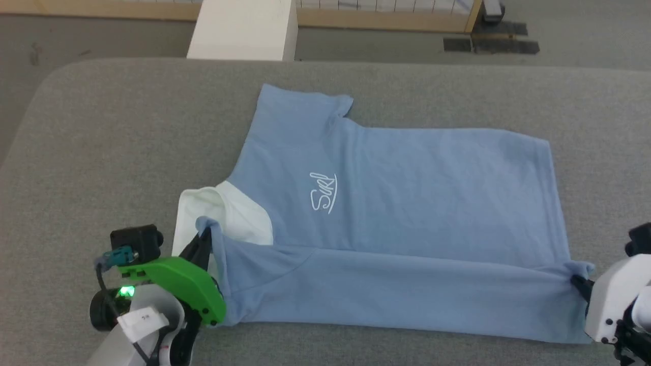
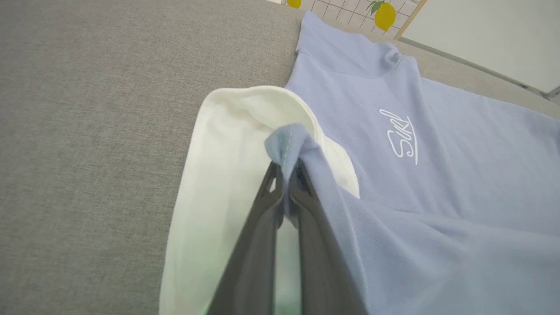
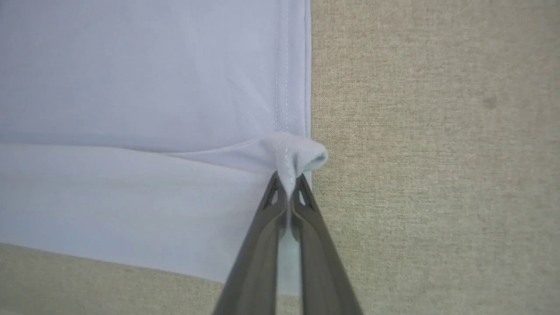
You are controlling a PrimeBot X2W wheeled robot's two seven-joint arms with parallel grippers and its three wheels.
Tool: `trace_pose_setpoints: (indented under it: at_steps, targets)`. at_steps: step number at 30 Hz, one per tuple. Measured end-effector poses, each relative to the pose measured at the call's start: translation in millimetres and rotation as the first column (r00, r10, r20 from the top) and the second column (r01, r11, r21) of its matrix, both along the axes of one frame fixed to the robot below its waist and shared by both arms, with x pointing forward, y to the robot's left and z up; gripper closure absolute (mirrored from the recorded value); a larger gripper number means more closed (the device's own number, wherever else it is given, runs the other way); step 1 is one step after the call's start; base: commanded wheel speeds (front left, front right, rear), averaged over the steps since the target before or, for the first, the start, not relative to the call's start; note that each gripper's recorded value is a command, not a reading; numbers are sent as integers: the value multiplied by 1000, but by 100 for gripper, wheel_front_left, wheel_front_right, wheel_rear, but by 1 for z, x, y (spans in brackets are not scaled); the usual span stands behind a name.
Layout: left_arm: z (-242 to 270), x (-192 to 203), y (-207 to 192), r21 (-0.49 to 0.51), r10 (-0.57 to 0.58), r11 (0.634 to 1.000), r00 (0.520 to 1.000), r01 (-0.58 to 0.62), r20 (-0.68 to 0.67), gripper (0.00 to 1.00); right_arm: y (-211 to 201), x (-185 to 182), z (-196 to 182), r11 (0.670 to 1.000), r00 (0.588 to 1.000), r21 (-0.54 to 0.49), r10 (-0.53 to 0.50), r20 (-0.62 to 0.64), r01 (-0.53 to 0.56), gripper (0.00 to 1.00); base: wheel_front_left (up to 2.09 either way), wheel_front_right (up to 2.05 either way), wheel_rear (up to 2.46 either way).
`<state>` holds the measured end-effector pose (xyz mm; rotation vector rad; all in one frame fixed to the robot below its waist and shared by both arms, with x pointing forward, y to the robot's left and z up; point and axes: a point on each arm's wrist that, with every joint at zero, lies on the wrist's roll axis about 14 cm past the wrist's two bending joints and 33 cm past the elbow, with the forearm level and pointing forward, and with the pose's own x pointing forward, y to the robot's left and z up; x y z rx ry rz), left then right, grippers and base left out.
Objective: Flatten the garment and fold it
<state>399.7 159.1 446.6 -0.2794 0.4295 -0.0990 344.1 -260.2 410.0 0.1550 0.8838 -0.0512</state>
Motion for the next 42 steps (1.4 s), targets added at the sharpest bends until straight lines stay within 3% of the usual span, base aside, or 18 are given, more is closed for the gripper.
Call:
trace_pose_setpoints:
  at_steps: [7,8,9,10,11,17,21,25,32,42]
  targets:
    - [-33,16,-5,-15,8,1000,998,-8,-55,100,6,3,-33,1000,992,4,30,-122,-29,100,0,0,0]
    - [-37,16,-4,-16,14,1000,998,-15,-69,89,7,4,-35,1000,991,12,28,-128,-27,100,0,0,0]
    - [-40,16,-3,-19,18,1000,997,-20,-74,59,8,5,-36,999,991,23,29,-128,-26,76,0,0,0]
    - [-42,16,-3,-23,22,999,997,-24,-80,29,9,7,-35,999,992,32,28,-121,-24,64,0,0,0]
    - [-43,16,-2,-26,26,999,996,-28,-84,0,10,10,-33,999,994,39,25,-108,-21,0,0,0,0]
    - [-13,24,15,-66,114,991,993,-114,7,0,16,24,-5,994,999,105,-12,51,7,0,0,0,0]
    - [9,12,26,-78,163,984,986,-160,36,0,4,22,19,996,987,79,-42,158,29,0,0,0,0]
    - [7,-37,14,-72,109,990,986,-119,-122,0,-8,7,35,996,974,59,-82,212,71,0,0,0,0]
    - [0,-81,-13,-98,0,995,958,-29,-288,0,-13,2,44,991,961,68,-132,245,119,0,0,0,0]
    - [-53,-79,-14,-106,34,991,916,-83,-399,0,-18,-1,37,988,963,66,-154,222,143,0,0,0,0]
